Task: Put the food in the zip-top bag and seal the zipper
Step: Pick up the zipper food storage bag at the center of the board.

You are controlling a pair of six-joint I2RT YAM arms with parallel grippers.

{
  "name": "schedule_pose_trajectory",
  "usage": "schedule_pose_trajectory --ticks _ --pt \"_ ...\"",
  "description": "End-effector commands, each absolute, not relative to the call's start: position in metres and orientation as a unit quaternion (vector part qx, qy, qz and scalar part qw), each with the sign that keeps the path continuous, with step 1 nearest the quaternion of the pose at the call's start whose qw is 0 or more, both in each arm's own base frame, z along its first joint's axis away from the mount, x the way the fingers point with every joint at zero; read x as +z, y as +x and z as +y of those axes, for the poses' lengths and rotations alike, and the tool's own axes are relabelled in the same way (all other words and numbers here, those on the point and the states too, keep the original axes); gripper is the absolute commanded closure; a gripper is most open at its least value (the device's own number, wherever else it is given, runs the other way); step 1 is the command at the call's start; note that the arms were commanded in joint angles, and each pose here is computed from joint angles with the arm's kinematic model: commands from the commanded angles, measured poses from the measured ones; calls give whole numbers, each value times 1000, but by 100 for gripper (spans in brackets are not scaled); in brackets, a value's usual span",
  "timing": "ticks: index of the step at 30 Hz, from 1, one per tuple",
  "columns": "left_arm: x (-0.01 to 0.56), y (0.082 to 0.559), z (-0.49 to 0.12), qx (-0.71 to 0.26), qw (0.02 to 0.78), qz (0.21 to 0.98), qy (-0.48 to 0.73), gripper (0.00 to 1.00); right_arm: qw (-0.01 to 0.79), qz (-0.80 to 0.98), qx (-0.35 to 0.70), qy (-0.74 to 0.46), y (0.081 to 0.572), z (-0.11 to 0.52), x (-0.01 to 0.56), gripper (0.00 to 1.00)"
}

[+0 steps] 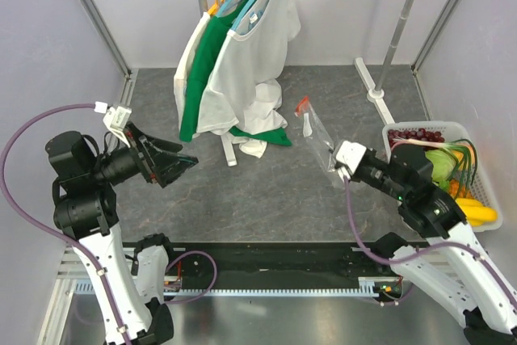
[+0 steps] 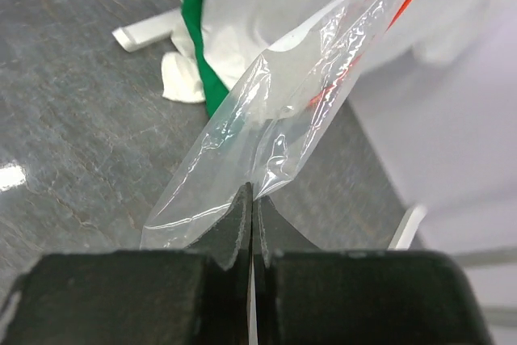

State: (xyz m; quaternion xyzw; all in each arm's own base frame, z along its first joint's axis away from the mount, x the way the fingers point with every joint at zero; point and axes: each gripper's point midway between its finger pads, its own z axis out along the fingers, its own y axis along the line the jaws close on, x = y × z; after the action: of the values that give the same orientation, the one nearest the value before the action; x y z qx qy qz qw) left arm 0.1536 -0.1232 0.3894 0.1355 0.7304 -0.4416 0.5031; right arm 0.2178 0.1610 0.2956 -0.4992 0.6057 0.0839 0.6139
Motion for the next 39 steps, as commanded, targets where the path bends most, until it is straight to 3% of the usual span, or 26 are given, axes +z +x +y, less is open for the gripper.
schedule_pose_trajectory --ticks 1,6,10,14,26,39 --pt "389 136 -134 -416 550 666 285 0 639 452 107 -613 178 184 312 100" --pt "390 149 -127 -381 575 645 330 0 657 333 84 -671 150 189 323 100" --pt "389 162 -127 -417 551 643 330 4 662 317 88 -673 145 190 333 100" --pt "373 161 -142 -365 567 605 423 5 654 316 128 -675 140 200 339 100" --pt "339 195 -205 -306 580 509 557 27 625 154 113 -757 91 199 308 100" --pt "286 160 -233 -308 554 469 615 34 627 120 112 -762 82 200 301 100"
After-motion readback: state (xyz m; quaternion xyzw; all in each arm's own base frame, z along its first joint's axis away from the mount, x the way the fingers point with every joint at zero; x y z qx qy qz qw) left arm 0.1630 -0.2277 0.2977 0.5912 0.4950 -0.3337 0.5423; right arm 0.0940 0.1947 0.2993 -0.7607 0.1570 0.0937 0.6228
